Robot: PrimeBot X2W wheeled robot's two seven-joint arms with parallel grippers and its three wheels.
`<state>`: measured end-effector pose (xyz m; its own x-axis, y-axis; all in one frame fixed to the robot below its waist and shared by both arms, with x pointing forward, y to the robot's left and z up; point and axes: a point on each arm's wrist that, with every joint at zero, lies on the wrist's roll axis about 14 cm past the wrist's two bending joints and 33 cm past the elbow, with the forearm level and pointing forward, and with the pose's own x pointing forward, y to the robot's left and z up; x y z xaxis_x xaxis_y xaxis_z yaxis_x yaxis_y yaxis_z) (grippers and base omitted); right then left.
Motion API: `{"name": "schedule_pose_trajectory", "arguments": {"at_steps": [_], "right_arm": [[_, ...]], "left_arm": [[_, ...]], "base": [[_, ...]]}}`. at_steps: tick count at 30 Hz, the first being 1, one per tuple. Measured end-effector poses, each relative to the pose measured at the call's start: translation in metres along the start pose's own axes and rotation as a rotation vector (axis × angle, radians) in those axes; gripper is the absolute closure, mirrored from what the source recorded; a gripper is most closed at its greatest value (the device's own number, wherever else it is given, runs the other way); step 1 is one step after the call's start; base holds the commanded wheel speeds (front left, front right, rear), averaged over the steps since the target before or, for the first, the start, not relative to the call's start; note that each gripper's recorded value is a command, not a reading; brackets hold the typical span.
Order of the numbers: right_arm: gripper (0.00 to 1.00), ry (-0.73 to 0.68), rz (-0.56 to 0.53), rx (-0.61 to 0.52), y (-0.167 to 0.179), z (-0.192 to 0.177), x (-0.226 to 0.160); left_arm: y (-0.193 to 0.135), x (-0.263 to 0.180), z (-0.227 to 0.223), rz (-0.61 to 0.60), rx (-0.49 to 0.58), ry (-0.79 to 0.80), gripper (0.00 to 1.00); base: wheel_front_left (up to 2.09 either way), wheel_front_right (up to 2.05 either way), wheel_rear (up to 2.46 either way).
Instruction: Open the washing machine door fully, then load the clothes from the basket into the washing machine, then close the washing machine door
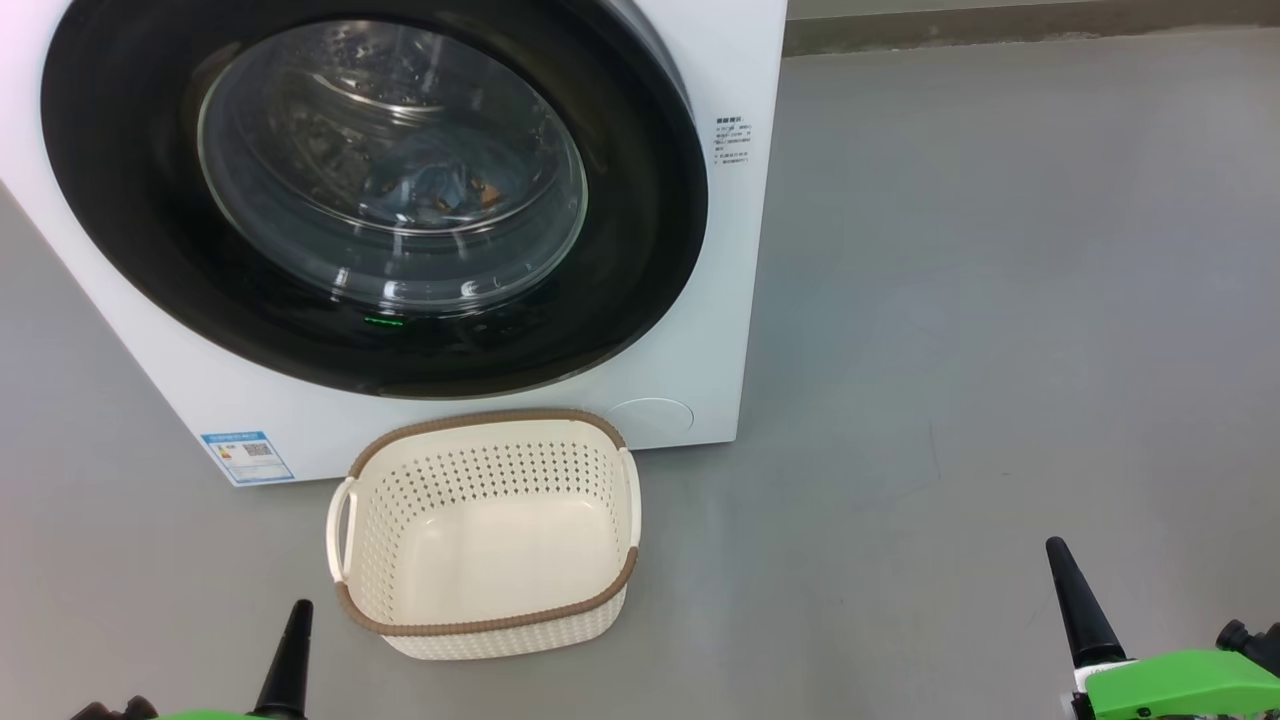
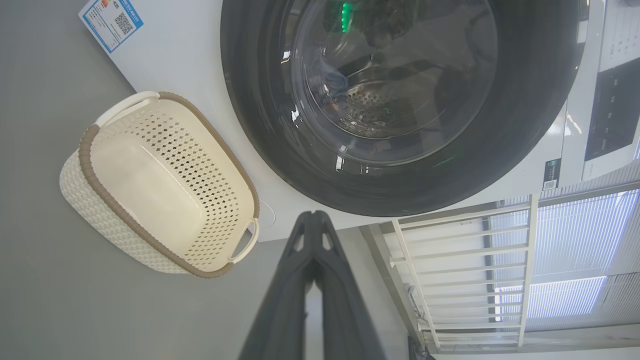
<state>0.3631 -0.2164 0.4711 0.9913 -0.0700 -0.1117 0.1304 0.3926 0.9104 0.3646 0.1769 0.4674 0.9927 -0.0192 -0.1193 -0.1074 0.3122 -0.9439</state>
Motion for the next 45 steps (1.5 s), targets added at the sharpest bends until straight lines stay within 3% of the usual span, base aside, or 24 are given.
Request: {"name": "schedule_pose_trajectory", "arguments": {"at_steps": [33, 45], "right_arm": [[1.0, 0.028, 0.044, 0.393, 0.015, -0.002, 0.011], [1.0, 0.027, 0.048, 0.405, 0.016, -0.002, 0.011]], "left_arm": [[-0.012, 0.009, 0.012, -0.041, -0.316, 0.0, 1.0], [-0.015, 0.011, 0.014, -0.051, -0.331, 0.001, 1.0]], "base": [[0.0, 0.0, 0.0], [0.0, 0.0, 0.0]]}}
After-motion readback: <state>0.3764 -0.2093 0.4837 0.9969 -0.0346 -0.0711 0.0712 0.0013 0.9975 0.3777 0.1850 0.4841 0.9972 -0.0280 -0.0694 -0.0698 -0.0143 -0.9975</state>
